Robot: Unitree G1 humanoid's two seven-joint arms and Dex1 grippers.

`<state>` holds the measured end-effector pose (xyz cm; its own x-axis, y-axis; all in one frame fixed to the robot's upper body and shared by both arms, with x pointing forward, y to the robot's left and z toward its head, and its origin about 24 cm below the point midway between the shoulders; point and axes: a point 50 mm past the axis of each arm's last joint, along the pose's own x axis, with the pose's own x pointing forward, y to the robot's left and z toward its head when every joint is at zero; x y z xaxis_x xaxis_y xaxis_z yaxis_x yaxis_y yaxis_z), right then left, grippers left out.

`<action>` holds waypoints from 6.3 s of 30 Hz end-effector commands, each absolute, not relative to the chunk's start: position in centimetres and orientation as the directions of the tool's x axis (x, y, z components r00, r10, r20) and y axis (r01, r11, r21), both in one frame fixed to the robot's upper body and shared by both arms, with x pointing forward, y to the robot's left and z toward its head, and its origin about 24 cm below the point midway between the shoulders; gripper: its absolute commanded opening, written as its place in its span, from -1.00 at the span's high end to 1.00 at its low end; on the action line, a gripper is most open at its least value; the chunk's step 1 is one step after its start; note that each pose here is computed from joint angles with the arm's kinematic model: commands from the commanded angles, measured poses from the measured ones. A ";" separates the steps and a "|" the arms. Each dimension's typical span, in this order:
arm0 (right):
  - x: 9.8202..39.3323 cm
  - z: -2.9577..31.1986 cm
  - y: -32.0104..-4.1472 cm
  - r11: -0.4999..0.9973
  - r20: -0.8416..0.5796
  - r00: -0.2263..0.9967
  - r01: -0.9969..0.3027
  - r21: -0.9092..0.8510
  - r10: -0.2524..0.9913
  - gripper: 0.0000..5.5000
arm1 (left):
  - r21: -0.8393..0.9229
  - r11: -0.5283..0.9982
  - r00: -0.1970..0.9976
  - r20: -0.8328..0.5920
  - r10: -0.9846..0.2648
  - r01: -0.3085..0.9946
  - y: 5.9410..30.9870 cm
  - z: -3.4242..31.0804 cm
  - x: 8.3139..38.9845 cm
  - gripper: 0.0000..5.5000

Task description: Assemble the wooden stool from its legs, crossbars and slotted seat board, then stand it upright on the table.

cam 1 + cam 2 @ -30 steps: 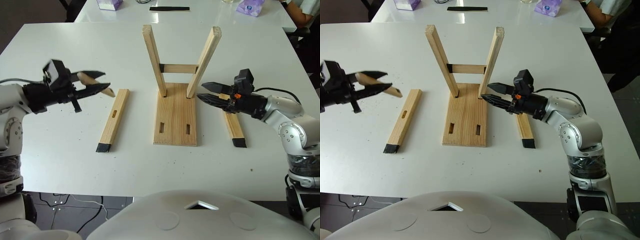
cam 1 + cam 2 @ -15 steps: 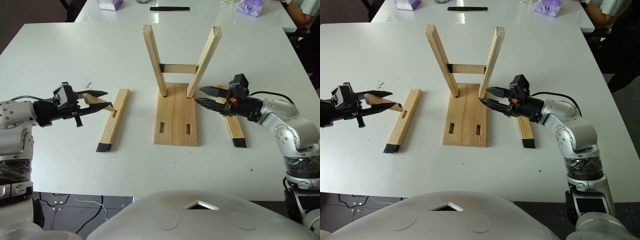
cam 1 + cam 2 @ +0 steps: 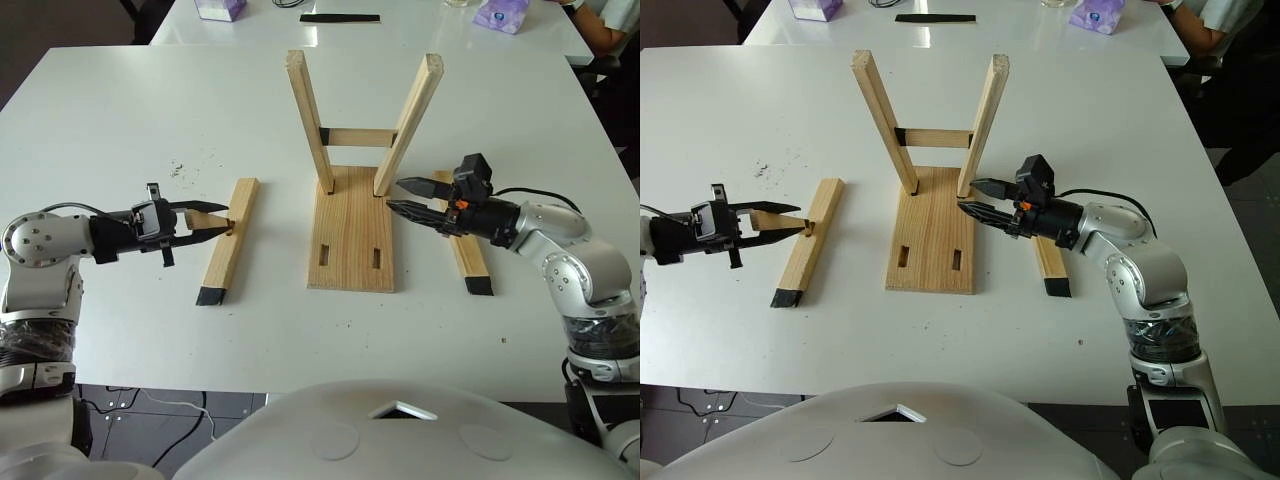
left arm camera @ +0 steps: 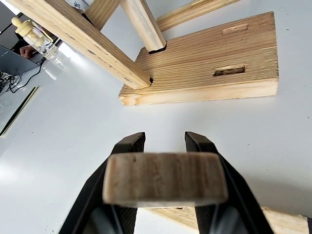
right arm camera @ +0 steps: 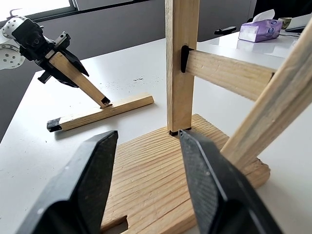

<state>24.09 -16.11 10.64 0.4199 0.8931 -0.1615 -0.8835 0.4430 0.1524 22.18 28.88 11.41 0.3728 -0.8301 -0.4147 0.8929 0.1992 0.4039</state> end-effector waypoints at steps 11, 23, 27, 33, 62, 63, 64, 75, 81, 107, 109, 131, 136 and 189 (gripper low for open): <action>24.3 10.5 -15.8 0.451 -0.170 0.428 -0.882 0.134 0.888 0.16 | 0.004 0.183 0.154 -0.555 -0.818 0.983 27.7 7.2 20.8 0.52; 24.5 10.1 -15.7 0.429 -0.213 0.399 -0.895 0.121 0.892 0.16 | -0.143 0.396 0.282 -0.493 -0.823 0.907 28.0 3.3 19.9 0.52; 24.6 10.3 -15.6 0.419 -0.215 0.390 -0.900 0.115 0.896 0.16 | -0.201 0.430 0.296 -0.477 -0.828 0.880 27.6 2.7 19.9 0.52; 24.7 10.4 -15.3 0.407 -0.217 0.379 -0.907 0.106 0.900 0.16 | -0.262 0.466 0.306 -0.478 -0.824 0.845 27.5 2.0 19.7 0.52; 25.7 10.2 -15.5 0.417 -0.240 0.392 -0.907 0.059 0.888 0.16 | 0.172 0.714 0.697 -0.457 -0.552 0.678 28.7 -0.1 22.7 -0.09; 25.7 10.2 -15.4 0.414 -0.241 0.390 -0.908 0.056 0.889 0.16 | 0.177 0.716 0.707 -0.432 -0.560 0.675 28.6 0.3 23.1 -0.09; 25.7 10.2 -15.4 0.413 -0.242 0.389 -0.909 0.054 0.889 0.16 | 0.177 0.717 0.715 -0.400 -0.573 0.674 28.4 0.8 23.3 -0.09; 25.7 10.6 -15.5 0.429 -0.203 0.411 -0.902 0.050 0.889 0.16 | 0.131 0.708 0.720 -0.126 -0.683 0.694 26.8 10.7 24.3 -0.09; 25.5 10.6 -15.4 0.436 -0.196 0.419 -0.898 0.052 0.887 0.16 | 0.124 0.683 0.692 -0.037 -0.721 0.719 26.0 15.4 24.3 -0.09; 25.4 10.5 -15.1 0.431 -0.196 0.413 -0.901 0.056 0.889 0.16 | -0.090 0.757 0.760 0.146 -0.633 0.648 26.6 17.2 26.1 -0.09; 25.4 10.3 -14.9 0.431 -0.199 0.412 -0.900 0.063 0.889 0.16 | -0.175 0.755 0.766 -0.004 -0.643 0.632 25.9 11.5 25.7 -0.09; 24.8 10.3 -15.4 0.475 -0.179 0.457 -0.877 0.072 0.871 0.16 | 0.027 0.605 0.583 -0.302 -0.754 0.796 18.8 10.6 18.6 -0.09; 24.4 9.9 -15.5 0.491 -0.182 0.471 -0.867 0.083 0.863 0.16 | 0.035 0.663 0.575 -0.534 -0.620 0.748 20.8 3.3 15.3 -0.09; 25.0 10.1 -16.7 0.534 -0.205 0.519 -0.846 0.016 0.830 0.16 | -0.012 0.930 0.824 -0.460 -0.330 0.366 27.9 4.2 18.9 0.24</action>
